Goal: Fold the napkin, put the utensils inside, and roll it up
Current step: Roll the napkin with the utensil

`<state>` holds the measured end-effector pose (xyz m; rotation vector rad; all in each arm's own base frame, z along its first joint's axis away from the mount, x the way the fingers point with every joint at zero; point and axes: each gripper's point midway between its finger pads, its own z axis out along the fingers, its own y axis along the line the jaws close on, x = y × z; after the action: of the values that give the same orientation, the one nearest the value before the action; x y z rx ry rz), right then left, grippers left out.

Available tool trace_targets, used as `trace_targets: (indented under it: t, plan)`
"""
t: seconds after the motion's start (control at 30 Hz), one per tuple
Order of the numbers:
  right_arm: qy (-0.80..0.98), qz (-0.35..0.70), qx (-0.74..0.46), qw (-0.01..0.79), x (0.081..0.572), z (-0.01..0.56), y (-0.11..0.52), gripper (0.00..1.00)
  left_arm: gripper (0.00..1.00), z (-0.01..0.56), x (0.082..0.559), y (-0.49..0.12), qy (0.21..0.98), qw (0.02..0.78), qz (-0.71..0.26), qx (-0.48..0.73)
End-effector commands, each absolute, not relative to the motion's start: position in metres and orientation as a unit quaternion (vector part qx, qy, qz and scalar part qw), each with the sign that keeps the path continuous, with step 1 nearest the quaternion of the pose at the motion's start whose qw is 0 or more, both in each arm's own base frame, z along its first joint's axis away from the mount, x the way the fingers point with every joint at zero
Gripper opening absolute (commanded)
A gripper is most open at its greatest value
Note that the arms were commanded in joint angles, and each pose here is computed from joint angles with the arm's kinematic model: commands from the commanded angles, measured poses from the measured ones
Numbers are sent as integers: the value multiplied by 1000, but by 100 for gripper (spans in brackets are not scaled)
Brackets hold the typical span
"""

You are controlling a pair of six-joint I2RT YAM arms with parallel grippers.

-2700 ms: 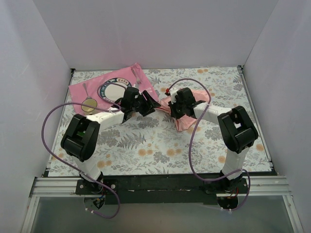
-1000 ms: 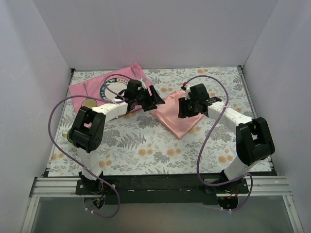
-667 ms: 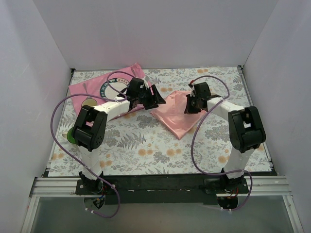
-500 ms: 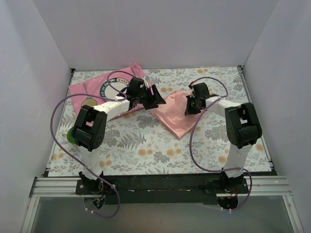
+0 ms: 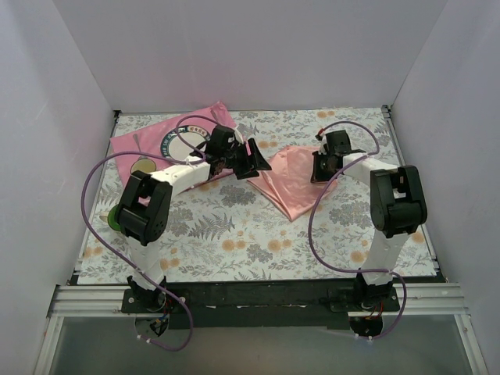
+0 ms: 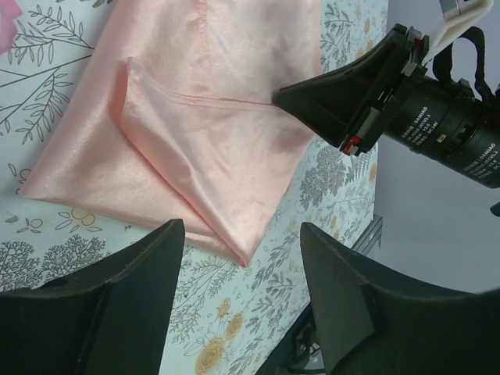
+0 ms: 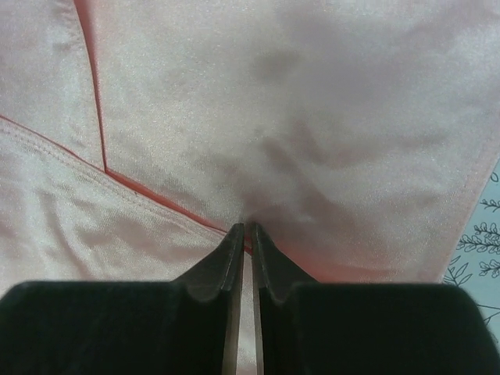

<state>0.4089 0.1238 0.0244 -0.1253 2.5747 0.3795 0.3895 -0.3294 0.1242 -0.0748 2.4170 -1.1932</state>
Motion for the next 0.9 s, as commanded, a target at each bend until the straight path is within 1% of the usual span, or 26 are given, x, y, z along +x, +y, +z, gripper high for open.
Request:
trace_targets:
  t: [0.0,0.03,0.1,0.13,0.23,0.27,0.3,0.33,0.37,0.4,0.43,0.47,0.5,0.53,0.63,0.73,0.87]
  plan:
    - [943,151,-118,272,414,43,141,19,61,167,389,-332,853,255,-454,-20]
    - [940,140,-138,280,414,49,148,24,60,165,390,-332,854,255,-453,-22]
    - [936,123,-154,293,415,60,153,30,61,160,395,-335,856,252,-452,-24]
    - [931,107,-159,310,419,73,157,36,61,156,396,-337,857,248,-451,-24]
    - [930,103,-153,318,414,92,164,41,54,134,399,-345,862,230,-451,-29]
    - [930,116,-147,318,411,95,169,41,52,133,400,-349,857,230,-461,-30]
    - [925,131,-146,325,408,105,174,41,42,138,399,-357,844,220,-488,-31]
    - [924,140,-149,324,401,105,180,39,36,132,398,-359,841,214,-496,-36]
    - [927,142,-148,314,390,97,180,37,33,138,402,-364,830,226,-509,-34]
    - [922,155,-148,324,386,103,184,35,30,138,401,-368,828,225,-513,-35]
    - [917,180,-158,319,378,102,195,28,31,138,405,-372,826,228,-514,-34]
    - [921,186,-158,304,365,88,195,25,31,139,408,-374,826,233,-512,-36]
    - [912,199,-157,322,367,92,202,22,30,138,409,-376,827,235,-510,-38]
    - [909,213,-165,317,359,88,211,20,30,135,411,-378,827,234,-509,-45]
    - [907,236,-161,309,353,77,222,17,31,131,419,-377,828,243,-502,-56]
    - [913,233,-155,298,353,72,225,15,31,121,423,-378,837,237,-490,-60]
    - [915,216,-161,300,351,74,219,15,32,91,429,-368,868,228,-434,-79]
